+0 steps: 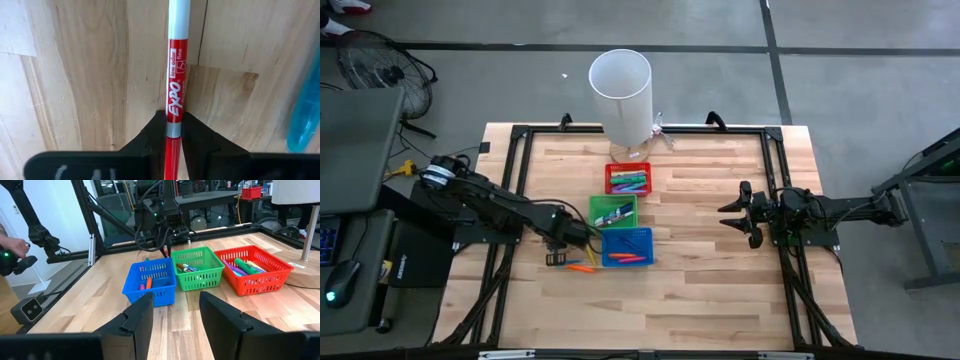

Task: Pick & Place Markers
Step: Put the white and red marker pen into the green bin

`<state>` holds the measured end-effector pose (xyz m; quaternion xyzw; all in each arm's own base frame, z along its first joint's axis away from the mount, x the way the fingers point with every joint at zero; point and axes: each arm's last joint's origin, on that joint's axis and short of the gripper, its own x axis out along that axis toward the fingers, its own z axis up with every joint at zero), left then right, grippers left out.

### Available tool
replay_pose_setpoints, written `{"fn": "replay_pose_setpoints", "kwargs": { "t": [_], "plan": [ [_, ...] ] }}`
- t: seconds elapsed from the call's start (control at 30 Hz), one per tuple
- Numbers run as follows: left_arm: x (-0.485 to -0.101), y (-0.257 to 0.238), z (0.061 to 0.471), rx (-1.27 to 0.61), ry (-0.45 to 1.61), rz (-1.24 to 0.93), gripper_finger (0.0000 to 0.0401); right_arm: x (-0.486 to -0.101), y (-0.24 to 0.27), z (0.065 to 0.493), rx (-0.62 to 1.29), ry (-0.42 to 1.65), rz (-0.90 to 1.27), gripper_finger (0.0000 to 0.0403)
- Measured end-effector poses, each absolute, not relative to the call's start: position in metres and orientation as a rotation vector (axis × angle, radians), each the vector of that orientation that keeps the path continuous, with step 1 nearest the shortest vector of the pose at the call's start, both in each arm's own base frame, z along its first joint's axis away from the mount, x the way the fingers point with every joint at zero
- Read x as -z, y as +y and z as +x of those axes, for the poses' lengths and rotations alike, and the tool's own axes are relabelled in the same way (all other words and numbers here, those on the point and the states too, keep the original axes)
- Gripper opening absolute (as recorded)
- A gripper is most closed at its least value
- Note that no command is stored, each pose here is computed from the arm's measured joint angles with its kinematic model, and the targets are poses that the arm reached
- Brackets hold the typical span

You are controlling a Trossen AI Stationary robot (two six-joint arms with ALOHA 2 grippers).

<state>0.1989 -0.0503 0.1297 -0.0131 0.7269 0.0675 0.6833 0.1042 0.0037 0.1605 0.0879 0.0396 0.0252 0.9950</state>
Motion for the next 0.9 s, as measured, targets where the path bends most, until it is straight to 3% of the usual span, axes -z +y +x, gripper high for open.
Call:
{"fn": "replay_pose_setpoints", "kwargs": {
  "t": [0.9],
  "plan": [
    [-0.172, -0.047, 0.183, -0.190, 1.442, -0.209, 0.0037, -0.161, 0.004, 0.104, -0.050, 0.079, 0.177, 0.0149]
  ]
}}
